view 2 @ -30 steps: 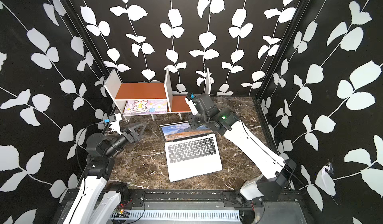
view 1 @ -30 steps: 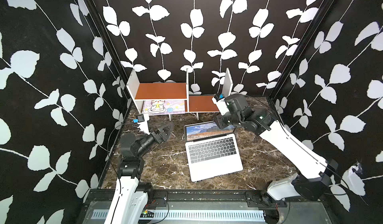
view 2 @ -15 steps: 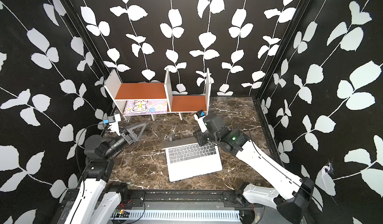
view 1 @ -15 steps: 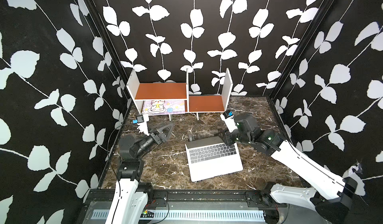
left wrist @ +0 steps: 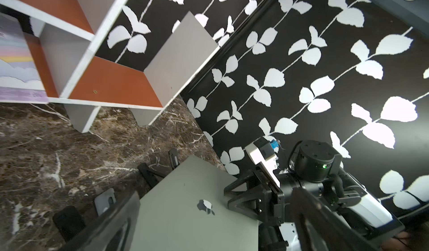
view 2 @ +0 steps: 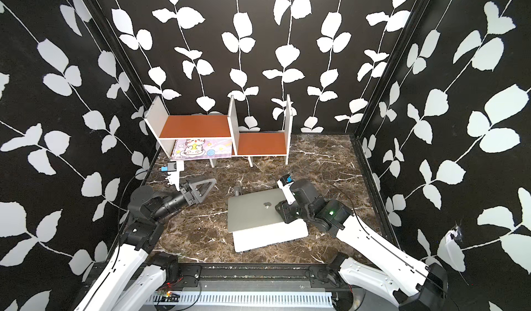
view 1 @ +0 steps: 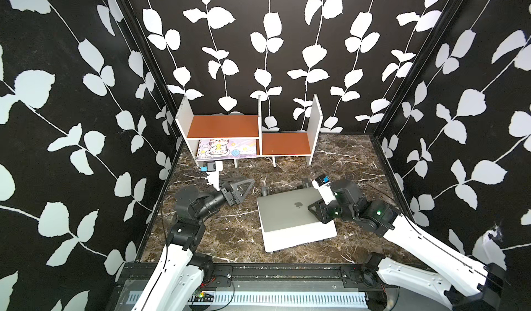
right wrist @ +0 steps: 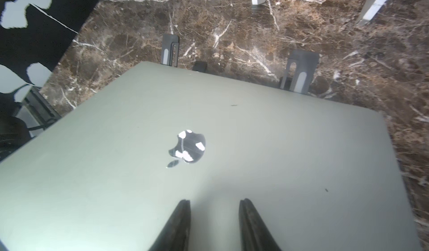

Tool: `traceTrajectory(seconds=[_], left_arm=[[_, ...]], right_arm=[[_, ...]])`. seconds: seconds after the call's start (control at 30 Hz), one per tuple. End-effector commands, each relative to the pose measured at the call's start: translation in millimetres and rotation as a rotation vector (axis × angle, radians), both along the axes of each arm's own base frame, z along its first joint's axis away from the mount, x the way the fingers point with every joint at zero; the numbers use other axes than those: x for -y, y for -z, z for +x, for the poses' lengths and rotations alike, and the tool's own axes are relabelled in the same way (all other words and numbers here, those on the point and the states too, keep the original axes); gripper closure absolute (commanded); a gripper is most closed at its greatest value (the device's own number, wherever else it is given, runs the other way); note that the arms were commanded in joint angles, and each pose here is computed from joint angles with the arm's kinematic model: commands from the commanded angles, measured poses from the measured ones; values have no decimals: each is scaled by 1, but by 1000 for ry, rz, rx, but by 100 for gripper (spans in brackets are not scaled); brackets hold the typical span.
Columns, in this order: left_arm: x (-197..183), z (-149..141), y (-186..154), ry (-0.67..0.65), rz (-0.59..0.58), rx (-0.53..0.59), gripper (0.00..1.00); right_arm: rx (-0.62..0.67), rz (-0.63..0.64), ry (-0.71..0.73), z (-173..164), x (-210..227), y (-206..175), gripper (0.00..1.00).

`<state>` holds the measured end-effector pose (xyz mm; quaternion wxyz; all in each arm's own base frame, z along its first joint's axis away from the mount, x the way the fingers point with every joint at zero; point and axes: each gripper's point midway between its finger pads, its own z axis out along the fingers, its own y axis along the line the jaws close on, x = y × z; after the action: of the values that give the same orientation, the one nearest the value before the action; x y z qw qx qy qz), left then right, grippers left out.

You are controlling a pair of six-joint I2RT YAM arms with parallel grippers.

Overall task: Close the laptop lid and set it aside
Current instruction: Close the lid of the laptop.

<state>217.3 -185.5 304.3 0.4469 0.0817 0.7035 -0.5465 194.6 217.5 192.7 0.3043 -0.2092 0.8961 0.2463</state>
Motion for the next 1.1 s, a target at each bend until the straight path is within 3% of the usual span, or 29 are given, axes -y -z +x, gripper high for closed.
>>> traceTrajectory(seconds=[0.0, 0.17, 0.7, 0.9, 1.07], left_arm=[[11, 1, 13, 4, 48, -14, 3], [29, -9, 20, 36, 75, -21, 3], [89, -27, 27, 166, -33, -89, 4], [104, -27, 23, 213, -151, -126, 4], [113, -21, 40, 187, -111, -174, 5]], right_arm=[[-51, 66, -50, -14, -11, 10, 63], [-58, 103, -71, -18, -15, 17, 63], [-110, 193, -75, -22, -13, 37, 64], [-132, 225, -65, -23, -8, 44, 63], [-148, 236, -56, -23, -5, 50, 64]])
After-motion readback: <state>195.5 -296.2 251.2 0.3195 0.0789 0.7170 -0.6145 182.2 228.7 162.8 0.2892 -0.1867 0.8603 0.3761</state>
